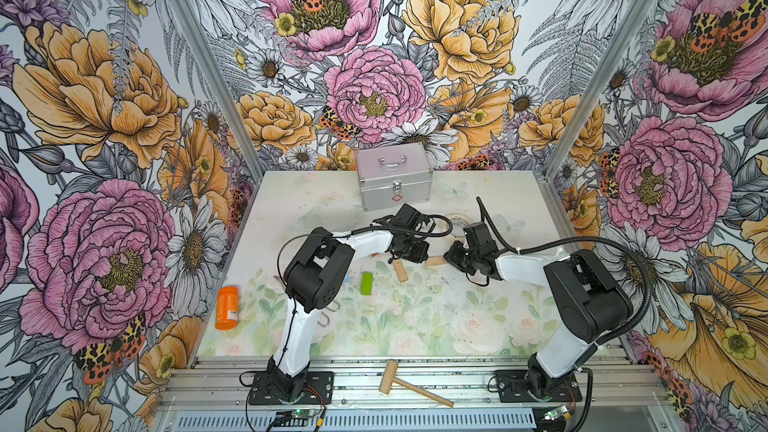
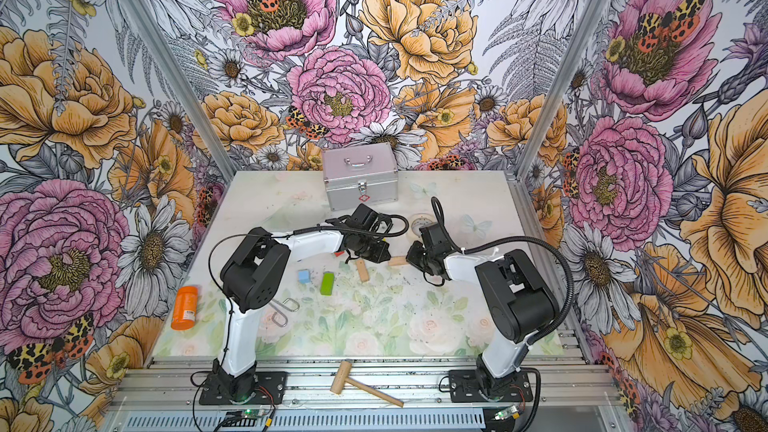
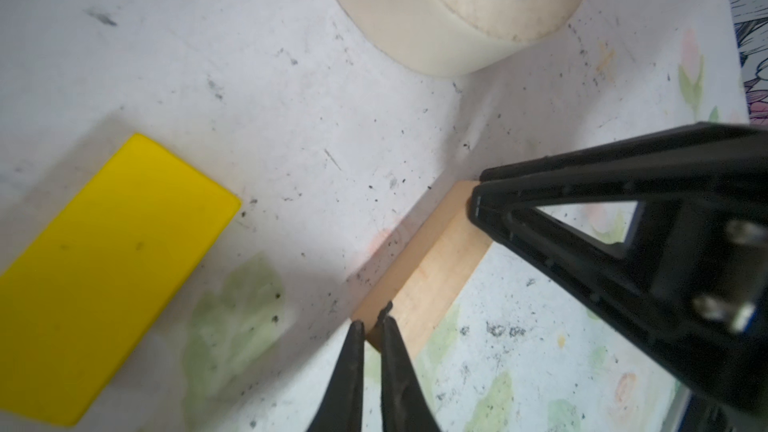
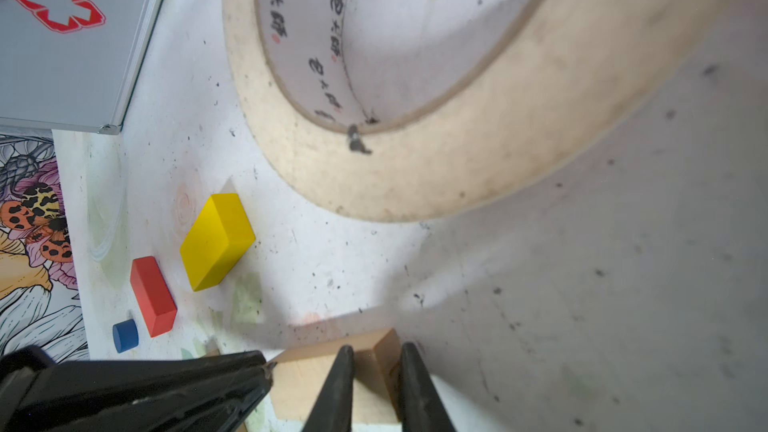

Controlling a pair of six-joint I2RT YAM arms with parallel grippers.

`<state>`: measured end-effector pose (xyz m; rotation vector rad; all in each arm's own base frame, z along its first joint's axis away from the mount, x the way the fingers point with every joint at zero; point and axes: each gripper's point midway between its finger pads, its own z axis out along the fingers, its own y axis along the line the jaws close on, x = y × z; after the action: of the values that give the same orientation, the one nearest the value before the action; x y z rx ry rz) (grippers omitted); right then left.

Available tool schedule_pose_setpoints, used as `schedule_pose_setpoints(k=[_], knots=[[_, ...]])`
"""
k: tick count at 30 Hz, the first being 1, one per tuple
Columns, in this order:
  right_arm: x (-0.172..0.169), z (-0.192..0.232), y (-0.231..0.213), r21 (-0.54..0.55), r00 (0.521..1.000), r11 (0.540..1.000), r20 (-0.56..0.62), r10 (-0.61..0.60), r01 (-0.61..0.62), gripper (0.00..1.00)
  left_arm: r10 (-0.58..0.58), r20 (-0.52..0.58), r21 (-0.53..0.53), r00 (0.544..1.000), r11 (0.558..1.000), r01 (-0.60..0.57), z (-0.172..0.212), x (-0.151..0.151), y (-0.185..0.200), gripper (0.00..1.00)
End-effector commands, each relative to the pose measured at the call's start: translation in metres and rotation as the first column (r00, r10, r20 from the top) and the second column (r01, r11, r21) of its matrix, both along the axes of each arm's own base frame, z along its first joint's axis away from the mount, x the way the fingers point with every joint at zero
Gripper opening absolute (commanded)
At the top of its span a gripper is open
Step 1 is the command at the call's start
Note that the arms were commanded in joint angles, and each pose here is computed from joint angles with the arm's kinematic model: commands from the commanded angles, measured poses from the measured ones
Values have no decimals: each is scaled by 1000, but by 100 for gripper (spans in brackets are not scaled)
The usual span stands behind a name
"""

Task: Build the wood block tower

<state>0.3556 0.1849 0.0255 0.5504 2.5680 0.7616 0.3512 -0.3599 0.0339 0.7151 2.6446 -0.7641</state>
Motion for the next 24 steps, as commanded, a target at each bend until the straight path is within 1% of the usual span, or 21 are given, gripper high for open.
schedule_pose_setpoints(k=[1,13,20,24], knots=[[-27,-22,20,13,991,997,-103,81,-80,21,-4,-72,68,997,998,9,-22,-23,11,11],[-36,-26,30,15,988,995,-122,99,-98,21,31,-56,90,998,996,-25,-20,-18,26,10],[-40,-29,33,13,986,995,-132,104,-103,21,56,-51,104,997,993,-50,-21,-14,34,14],[-43,-30,35,12,985,994,-138,107,-106,21,65,-47,104,997,993,-60,-19,-13,38,17]])
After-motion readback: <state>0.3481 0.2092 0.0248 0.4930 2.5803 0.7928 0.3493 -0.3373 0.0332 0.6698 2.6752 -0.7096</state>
